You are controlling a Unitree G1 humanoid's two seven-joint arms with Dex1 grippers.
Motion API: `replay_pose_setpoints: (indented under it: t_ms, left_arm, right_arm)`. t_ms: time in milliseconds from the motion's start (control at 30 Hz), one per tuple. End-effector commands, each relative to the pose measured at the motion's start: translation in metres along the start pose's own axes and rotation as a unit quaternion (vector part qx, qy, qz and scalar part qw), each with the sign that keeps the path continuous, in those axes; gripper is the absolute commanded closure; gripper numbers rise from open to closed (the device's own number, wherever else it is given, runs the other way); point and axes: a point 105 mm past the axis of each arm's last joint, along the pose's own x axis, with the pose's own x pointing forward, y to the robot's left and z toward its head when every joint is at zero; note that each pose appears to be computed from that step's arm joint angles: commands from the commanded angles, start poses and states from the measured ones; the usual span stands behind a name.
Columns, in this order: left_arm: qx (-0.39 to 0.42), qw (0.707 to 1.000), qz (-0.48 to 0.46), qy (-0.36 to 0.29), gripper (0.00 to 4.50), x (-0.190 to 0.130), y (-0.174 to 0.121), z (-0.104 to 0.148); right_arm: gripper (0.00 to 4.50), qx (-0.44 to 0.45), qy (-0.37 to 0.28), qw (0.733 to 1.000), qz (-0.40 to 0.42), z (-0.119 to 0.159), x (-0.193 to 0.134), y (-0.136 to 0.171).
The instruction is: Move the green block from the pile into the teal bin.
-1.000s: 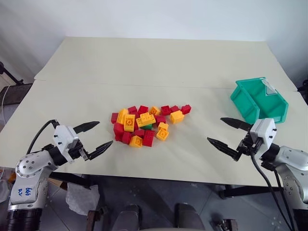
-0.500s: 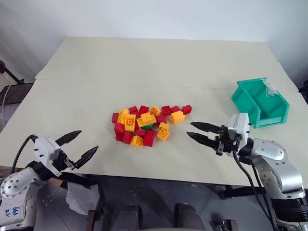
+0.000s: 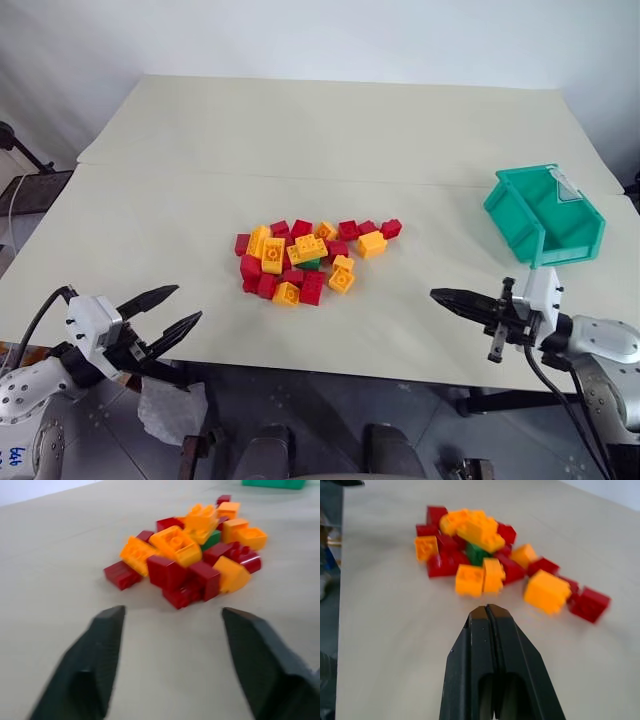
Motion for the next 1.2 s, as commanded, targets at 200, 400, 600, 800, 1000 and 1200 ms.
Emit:
replay_pose_setpoints:
  t_ms: [200,400,600,800,1000,1200]
  left_arm:
    - [0.035,0.989,-0.138,-0.027,3.98,0.052,-0.023,0.027]
    - [0.042,0.976,-0.211,-0.01,4.5,0.095,-0.033,0.036]
    - [0.033,0.966,-0.256,0.036,4.5,0.126,-0.043,0.038]
    - [0.041,0.972,-0.22,0.074,4.5,0.173,-0.035,0.026]
    - [0.059,0.982,-0.158,0.082,4.5,0.205,-0.014,0.021]
    - [0.055,0.995,-0.083,0.012,4.5,0.224,0.015,0.043]
  right_arm:
    - [4.33,0.018,-0.018,0.996,-0.089,0.01,-0.031,-0.013]
    - [2.6,0.008,-0.012,0.995,-0.103,0.014,-0.041,-0.008]
    - [0.57,-0.001,-0.029,0.994,-0.103,0.026,-0.037,0.002]
    - [0.05,0.001,-0.045,0.994,-0.103,0.034,-0.024,0.012]
    - [0.05,-0.011,-0.049,0.992,-0.113,0.04,-0.019,0.012]
    - [0.05,-0.006,-0.052,0.992,-0.115,0.04,-0.013,0.017]
